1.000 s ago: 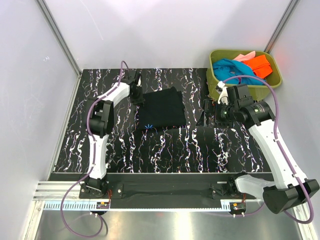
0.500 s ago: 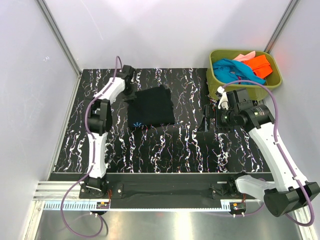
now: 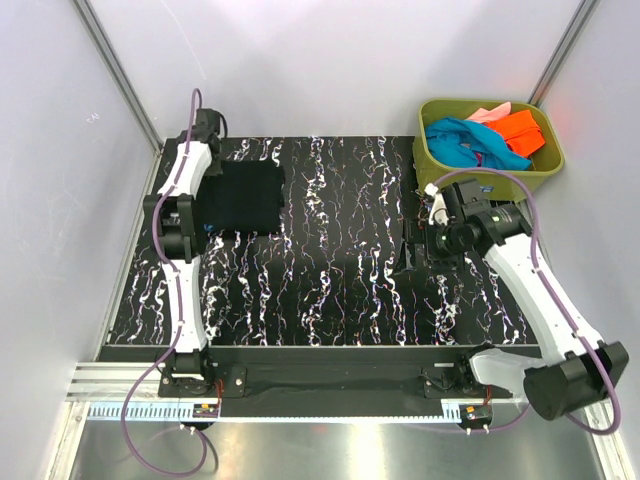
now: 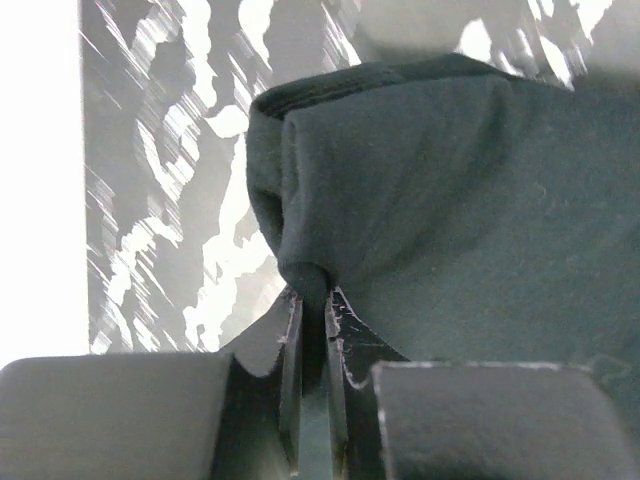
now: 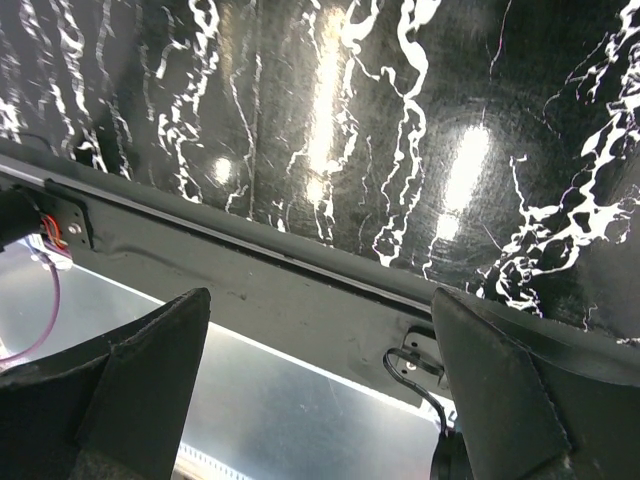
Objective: Fold and stack the t-shirts
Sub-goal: Neatly place the folded tshirt to the corner
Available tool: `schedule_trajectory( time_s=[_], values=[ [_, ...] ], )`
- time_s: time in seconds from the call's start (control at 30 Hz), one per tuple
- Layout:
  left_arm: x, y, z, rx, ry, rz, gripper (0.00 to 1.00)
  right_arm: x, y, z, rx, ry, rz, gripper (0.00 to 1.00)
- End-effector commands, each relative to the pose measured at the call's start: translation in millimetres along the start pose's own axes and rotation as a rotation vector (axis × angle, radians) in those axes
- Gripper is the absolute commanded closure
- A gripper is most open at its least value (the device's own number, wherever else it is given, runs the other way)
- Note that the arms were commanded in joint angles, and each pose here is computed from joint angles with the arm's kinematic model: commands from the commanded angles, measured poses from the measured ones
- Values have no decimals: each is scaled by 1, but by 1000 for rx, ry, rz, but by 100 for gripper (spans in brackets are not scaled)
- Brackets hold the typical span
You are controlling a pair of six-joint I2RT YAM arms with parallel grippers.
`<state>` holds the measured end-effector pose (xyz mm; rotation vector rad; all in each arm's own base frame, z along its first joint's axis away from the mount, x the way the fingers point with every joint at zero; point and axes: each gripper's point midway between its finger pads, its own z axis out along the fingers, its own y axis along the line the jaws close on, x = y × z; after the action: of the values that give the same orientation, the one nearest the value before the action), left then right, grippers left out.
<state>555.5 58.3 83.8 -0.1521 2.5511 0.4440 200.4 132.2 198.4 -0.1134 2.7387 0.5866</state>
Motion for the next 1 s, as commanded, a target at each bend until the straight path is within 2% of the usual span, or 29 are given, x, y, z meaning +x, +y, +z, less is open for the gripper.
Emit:
schedule_trajectory(
  time_s=[0.0, 0.13, 0.23, 0.47, 0.63, 0.8, 0.97],
  values=[
    [-52, 33, 5, -98, -163, 32, 100, -6, -1, -1, 16, 24, -20, 0],
    [-75, 54, 10, -150, -239, 52, 100, -11, -2, 5, 27, 47, -6, 0],
    [-82, 79, 17, -168, -262, -1, 100, -16, -2, 11, 35, 71, 12, 0],
    [-125, 120, 5, -192, -420, -99, 100, -26, 1, 23, 30, 108, 48, 0],
    [-146, 130, -4, -203, -507, -93, 100, -34, 1, 27, 47, 136, 65, 0],
    [-145, 138, 12, -144, -520, -114, 100, -41, 4, 30, 43, 134, 86, 1],
    [-146, 135, 22, -96, -529, -124, 89, -45, 7, 36, 31, 135, 115, 0]
  ],
)
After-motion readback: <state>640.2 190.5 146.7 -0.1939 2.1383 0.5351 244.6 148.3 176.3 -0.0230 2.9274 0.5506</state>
